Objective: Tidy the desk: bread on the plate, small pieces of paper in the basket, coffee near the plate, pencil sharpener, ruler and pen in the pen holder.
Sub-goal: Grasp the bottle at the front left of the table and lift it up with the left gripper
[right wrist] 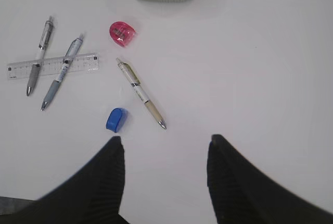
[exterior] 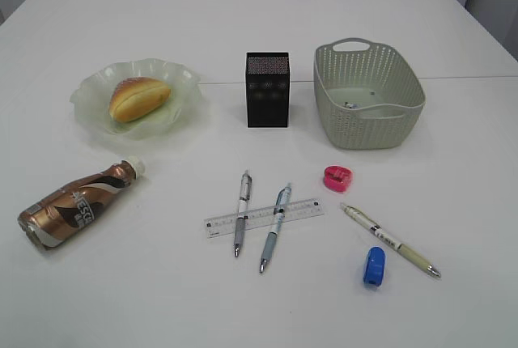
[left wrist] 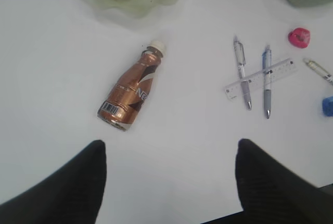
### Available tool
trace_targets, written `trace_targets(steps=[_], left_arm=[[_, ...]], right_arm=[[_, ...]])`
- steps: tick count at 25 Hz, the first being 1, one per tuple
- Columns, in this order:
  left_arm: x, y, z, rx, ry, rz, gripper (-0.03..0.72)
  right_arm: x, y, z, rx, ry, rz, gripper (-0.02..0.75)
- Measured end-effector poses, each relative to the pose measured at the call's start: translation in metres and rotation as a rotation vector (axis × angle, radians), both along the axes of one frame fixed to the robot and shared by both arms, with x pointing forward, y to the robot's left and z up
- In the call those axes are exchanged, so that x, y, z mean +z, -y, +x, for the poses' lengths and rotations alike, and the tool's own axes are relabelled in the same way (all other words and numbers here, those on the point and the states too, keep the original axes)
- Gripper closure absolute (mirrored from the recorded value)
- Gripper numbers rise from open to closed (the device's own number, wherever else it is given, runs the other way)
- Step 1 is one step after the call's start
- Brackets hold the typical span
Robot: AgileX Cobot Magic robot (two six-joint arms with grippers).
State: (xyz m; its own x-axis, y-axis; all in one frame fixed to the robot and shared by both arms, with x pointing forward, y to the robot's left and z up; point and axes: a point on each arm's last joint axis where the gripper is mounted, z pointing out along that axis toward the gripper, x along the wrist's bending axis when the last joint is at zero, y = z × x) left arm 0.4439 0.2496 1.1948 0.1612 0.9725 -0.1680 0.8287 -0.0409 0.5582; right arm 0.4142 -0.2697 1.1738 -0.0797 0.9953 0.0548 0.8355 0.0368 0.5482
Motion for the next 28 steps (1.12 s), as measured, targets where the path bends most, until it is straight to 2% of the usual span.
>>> trace_targets(steps=[4,11,16,21,28], left_arm=[[-0.011,0.003,0.014,-0.009,-0.046,0.02,0.129],[-0.017,0.004,0.021,-0.015,-0.069,0.028,0.129],[-0.03,0.003,0.036,-0.103,-0.089,0.138,0.129],[-0.06,0.007,0.066,-0.173,-0.179,0.202,0.129],[-0.116,0.018,0.105,-0.212,-0.353,0.2,0.129]], right_arm=[[0.004,0.005,-0.031,-0.027,0.06,0.029,0.325],[0.014,0.01,-0.058,-0.032,0.141,0.048,0.325],[0.016,0.01,-0.062,-0.029,0.149,0.056,0.325],[0.016,0.007,-0.063,-0.018,0.145,0.087,0.325],[0.016,0.006,-0.063,-0.013,0.143,0.099,0.325]])
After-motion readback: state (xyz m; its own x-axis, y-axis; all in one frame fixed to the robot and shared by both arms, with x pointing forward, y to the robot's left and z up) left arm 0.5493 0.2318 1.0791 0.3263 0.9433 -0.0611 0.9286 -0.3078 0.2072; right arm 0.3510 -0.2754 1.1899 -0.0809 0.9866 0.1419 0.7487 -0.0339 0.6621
